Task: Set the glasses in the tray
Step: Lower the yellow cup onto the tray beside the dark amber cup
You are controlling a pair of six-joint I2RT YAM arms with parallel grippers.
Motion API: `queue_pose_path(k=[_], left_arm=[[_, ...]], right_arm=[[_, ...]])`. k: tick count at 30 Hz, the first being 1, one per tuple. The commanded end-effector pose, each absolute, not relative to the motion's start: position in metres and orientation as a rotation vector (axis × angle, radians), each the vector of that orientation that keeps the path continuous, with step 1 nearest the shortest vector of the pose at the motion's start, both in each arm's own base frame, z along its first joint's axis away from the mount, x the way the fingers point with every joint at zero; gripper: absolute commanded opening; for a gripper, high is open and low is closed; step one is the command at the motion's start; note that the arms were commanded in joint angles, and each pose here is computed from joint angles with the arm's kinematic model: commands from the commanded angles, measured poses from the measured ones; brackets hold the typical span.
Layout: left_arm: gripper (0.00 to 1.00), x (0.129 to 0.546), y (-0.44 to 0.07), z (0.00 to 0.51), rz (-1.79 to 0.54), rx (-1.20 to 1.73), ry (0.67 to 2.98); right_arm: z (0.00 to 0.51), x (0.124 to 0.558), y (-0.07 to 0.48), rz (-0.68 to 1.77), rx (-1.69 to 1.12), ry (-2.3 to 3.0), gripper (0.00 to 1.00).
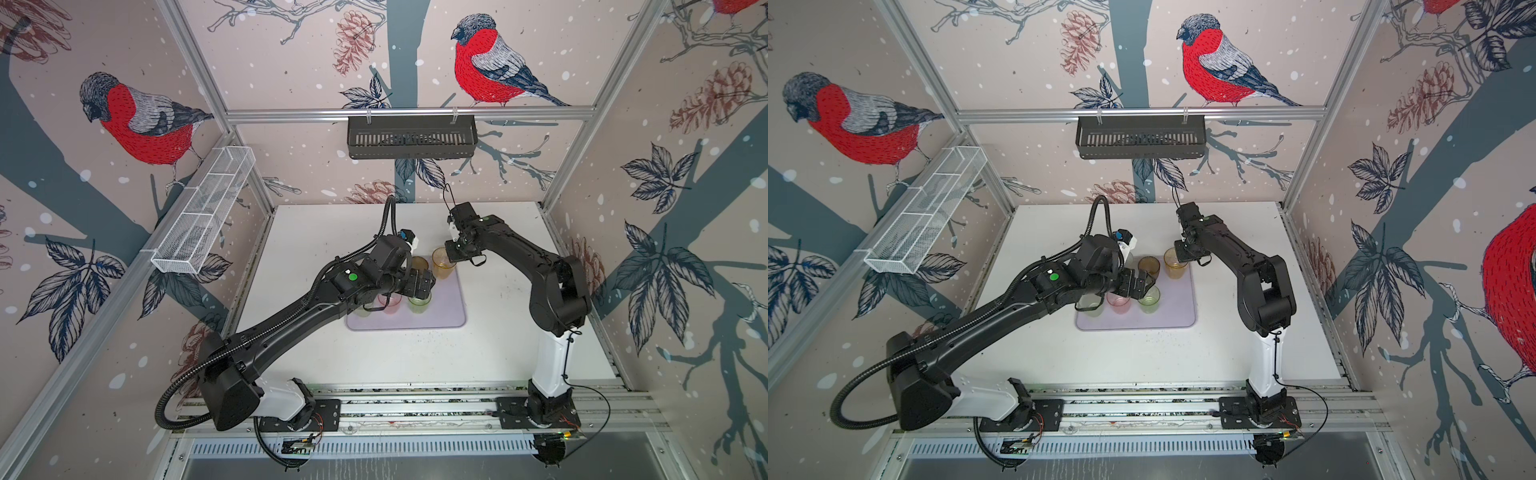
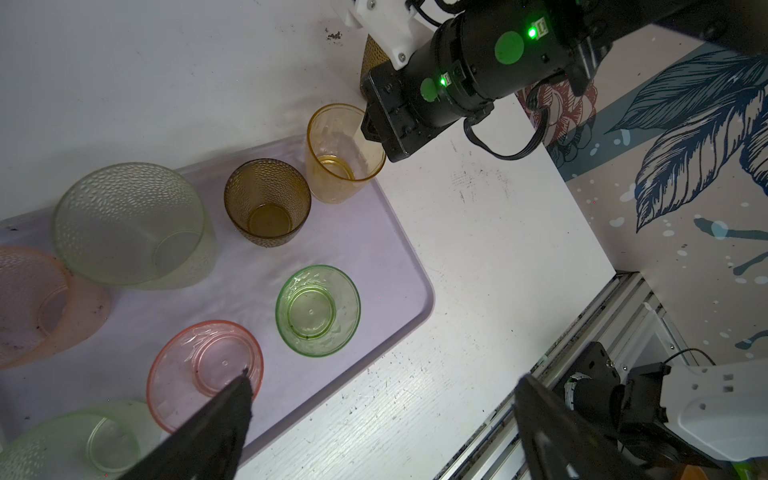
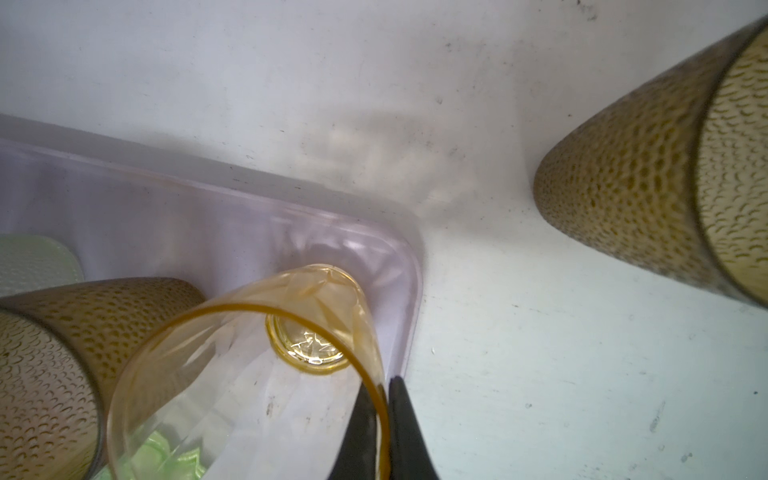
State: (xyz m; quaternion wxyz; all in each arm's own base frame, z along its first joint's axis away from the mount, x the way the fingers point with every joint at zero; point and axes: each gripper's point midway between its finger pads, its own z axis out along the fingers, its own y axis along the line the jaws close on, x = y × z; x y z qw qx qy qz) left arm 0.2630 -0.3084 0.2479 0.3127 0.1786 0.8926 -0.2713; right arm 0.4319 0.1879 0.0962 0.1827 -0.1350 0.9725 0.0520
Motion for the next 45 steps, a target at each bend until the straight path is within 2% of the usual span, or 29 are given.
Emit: queue_pose_path(k=[1,45], left_arm=[[0.98,0.2641,-0.3084,0.2512,-0.713,0.468,2.340],[0.98,0.2637,-0.3088,0.2530,-0.720,0.472,2.334]], right_arm=[[0.0953,0.4321,0.1883,0.147,-0.371,2.741,0.03],[0.1013,0.4285,0.1880,0.132,-0.365,2.730,0.11]])
